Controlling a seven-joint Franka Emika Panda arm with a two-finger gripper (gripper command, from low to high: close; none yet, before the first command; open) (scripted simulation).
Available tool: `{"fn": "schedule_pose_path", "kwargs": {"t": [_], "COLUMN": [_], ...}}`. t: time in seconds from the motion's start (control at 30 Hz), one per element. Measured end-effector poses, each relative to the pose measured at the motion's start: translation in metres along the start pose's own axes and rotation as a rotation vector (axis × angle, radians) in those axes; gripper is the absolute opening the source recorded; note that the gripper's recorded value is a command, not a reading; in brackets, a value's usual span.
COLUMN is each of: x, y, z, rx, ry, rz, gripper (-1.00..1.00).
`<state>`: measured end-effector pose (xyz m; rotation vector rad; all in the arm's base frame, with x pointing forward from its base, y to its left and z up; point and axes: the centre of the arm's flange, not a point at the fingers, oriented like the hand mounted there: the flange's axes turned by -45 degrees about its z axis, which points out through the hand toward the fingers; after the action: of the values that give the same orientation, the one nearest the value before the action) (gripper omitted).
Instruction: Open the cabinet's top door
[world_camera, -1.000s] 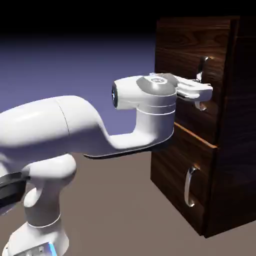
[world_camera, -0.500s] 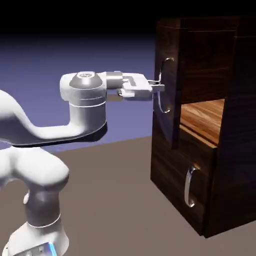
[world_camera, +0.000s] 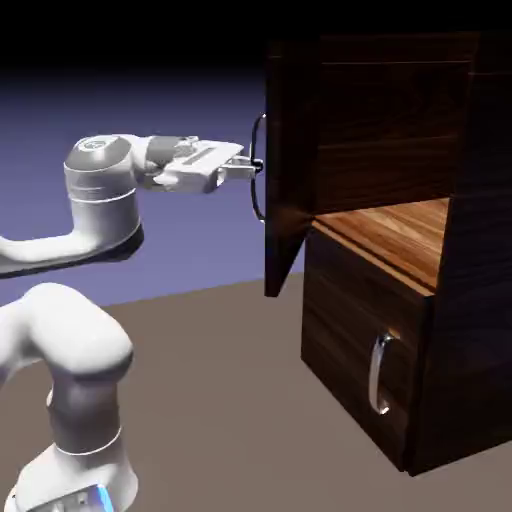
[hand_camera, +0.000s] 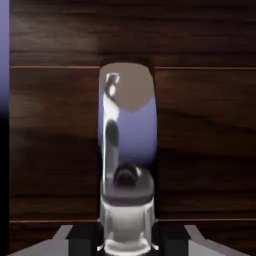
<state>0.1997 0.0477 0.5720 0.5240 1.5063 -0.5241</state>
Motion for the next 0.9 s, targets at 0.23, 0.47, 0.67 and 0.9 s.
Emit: {"fn": "schedule_pose_path", "kwargs": {"t": [0.23,0.47,0.67,0.9], "x": [0.000,0.000,0.000,0.000], "y": [0.022,0.055,0.097,0.153], "z": [-0.044,-0.091,-0.135,-0.176], "rx": [0.130,0.286,0.449,0.635], "ry": [0.000,0.000,0.000,0.000], "rz": [0.000,0.000,0.000,0.000], "gripper": [-1.00,-1.00,-1.00,-1.00]}}
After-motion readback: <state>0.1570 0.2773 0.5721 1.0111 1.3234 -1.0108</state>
